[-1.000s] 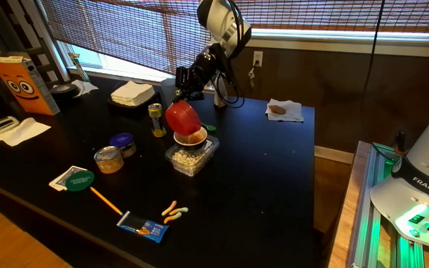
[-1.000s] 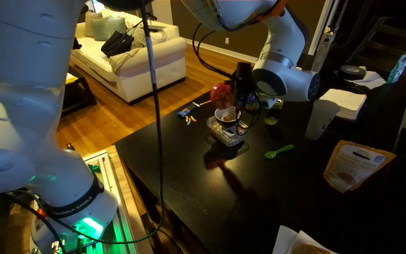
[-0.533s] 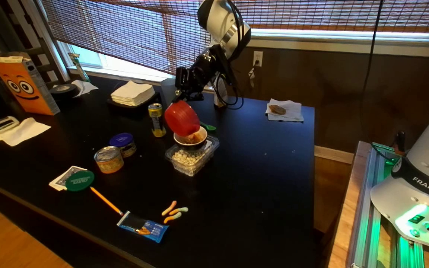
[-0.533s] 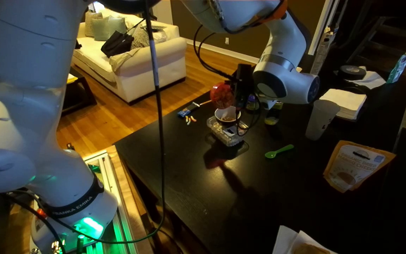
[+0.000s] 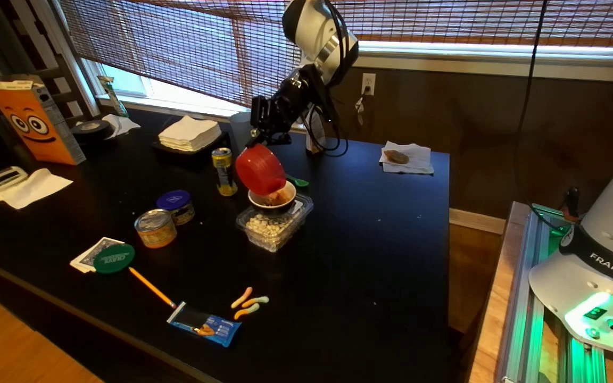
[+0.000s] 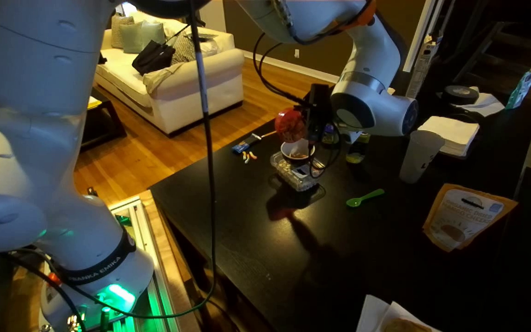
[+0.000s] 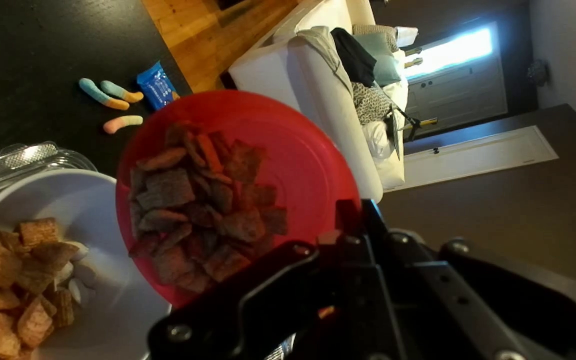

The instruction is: Pour the contents of the orange bowl into the ceramic bowl

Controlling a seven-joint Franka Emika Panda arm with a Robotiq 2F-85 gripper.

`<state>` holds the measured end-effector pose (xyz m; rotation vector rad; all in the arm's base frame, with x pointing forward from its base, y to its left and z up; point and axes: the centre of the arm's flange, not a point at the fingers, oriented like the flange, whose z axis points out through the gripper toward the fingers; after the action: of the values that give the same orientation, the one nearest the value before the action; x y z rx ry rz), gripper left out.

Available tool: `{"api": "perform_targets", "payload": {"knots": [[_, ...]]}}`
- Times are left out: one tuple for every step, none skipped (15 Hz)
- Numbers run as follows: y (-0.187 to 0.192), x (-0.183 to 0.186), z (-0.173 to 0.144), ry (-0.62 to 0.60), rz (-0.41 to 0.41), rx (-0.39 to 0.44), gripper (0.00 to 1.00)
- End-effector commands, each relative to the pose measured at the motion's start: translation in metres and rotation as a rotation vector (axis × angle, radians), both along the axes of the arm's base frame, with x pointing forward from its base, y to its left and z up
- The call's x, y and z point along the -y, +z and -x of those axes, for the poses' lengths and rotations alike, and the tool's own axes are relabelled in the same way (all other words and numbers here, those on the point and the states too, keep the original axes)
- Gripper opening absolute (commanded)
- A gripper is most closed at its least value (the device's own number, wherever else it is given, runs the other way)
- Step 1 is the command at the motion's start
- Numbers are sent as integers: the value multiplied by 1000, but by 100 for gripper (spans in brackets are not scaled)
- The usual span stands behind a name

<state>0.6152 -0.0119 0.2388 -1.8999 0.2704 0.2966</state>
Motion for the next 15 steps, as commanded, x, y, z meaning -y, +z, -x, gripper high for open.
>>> {"api": "perform_targets", "payload": {"knots": [[-3,4,-3,8,-50,17,1],[-4,5,-3,11,-59,21,1],[-5,6,-2,11,-60,27,1],[-5,7,-2,13,-70,35,1],[-5,7,-2,15,-77,45,1],[-5,8,-2,18,-94,59,1],[-4,9,-2,19,-103,72,1],[-4,10,-3,22,-119,82,1],[-4,11,-4,26,-131,88,1],[-4,11,-4,30,-148,94,1],[-4,11,-4,33,-166,100,1],[-5,12,-5,38,-189,107,1],[-6,12,-6,40,-204,111,1],[-6,13,-6,47,-223,118,1],[-8,13,-6,51,-235,118,1]]}}
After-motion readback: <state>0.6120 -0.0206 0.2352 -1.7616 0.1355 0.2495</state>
